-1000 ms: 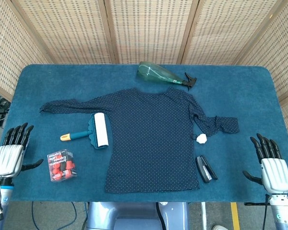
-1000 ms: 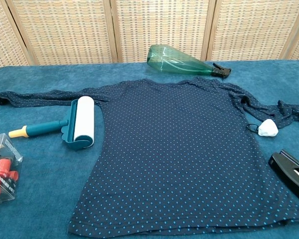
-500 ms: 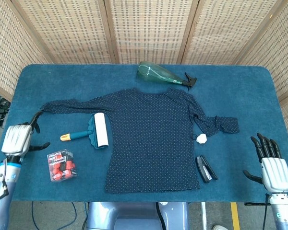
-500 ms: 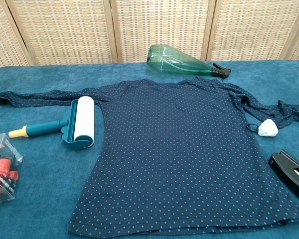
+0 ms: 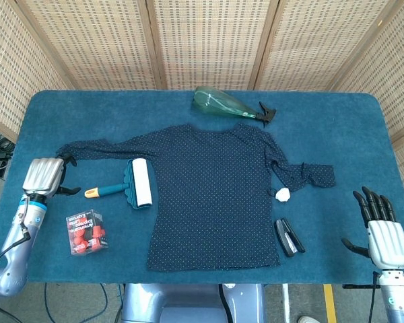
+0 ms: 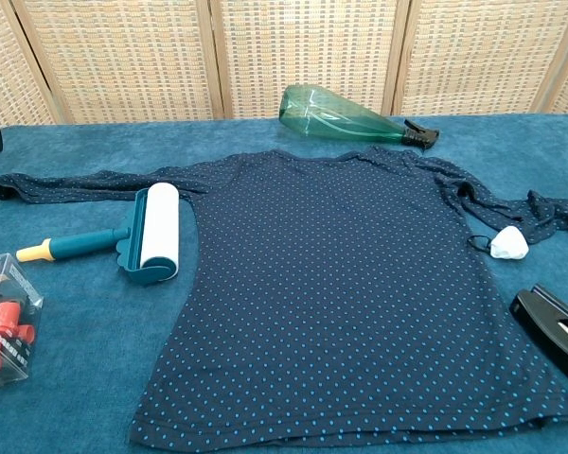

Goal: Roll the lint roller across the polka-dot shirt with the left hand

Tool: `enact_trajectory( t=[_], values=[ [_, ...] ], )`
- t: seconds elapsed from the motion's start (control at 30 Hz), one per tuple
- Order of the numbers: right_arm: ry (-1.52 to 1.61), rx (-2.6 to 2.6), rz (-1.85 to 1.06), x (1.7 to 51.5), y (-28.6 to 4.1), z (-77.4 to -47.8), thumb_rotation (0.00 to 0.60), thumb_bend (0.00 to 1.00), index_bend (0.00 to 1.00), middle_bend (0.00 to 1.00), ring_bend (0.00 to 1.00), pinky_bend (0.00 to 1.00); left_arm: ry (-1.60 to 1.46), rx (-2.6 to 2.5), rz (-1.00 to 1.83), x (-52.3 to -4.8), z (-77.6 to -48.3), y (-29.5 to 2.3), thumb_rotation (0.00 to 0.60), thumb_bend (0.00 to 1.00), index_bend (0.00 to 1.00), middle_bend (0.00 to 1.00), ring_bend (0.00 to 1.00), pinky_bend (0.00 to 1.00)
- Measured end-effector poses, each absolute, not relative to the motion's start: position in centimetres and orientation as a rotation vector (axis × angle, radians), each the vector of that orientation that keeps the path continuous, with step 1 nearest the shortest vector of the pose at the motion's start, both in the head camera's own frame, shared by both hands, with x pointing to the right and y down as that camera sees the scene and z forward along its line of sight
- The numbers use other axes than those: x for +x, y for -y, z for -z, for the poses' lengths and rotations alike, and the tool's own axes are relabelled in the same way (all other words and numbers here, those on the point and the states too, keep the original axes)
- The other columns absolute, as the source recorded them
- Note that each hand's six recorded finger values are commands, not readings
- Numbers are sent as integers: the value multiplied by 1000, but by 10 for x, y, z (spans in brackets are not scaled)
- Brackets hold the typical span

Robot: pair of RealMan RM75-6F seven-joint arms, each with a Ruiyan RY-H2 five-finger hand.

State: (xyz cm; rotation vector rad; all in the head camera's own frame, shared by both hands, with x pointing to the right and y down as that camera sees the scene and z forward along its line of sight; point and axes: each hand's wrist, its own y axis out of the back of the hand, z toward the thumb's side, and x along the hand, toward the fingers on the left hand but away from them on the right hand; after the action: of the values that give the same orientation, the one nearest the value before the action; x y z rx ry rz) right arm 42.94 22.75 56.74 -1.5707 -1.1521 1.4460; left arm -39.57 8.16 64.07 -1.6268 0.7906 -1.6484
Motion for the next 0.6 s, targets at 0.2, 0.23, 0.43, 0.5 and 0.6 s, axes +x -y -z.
enact_trajectory(
  t=[0.2,0.23,0.43,0.5,0.6],
  values=[
    [1158,-1574,-1449,431,-227,-568,600,108,0,0,0,0,-708,-1641,1712,-386,-663,-81,600,125,476,814,710,700],
    [1158,-1575,-1449,431,-227,-568,600,108,0,0,0,0,-698,-1640,1720,-385,-667,-81,600,125,477,814,710,700],
    [1153,-1579,-1451,430,-228,-568,600,108,0,0,0,0,-654,-1636,1757,-380,-684,-83,600,132,482,814,710,700],
    [1152,-1579,-1451,430,-228,-569,600,107,0,0,0,0,-643,-1639,1768,-379,-688,-84,600,135,482,814,710,700],
    [1152,-1579,-1451,430,-228,-569,600,108,0,0,0,0,-630,-1644,1784,-377,-693,-84,600,136,482,815,710,700]
  ],
)
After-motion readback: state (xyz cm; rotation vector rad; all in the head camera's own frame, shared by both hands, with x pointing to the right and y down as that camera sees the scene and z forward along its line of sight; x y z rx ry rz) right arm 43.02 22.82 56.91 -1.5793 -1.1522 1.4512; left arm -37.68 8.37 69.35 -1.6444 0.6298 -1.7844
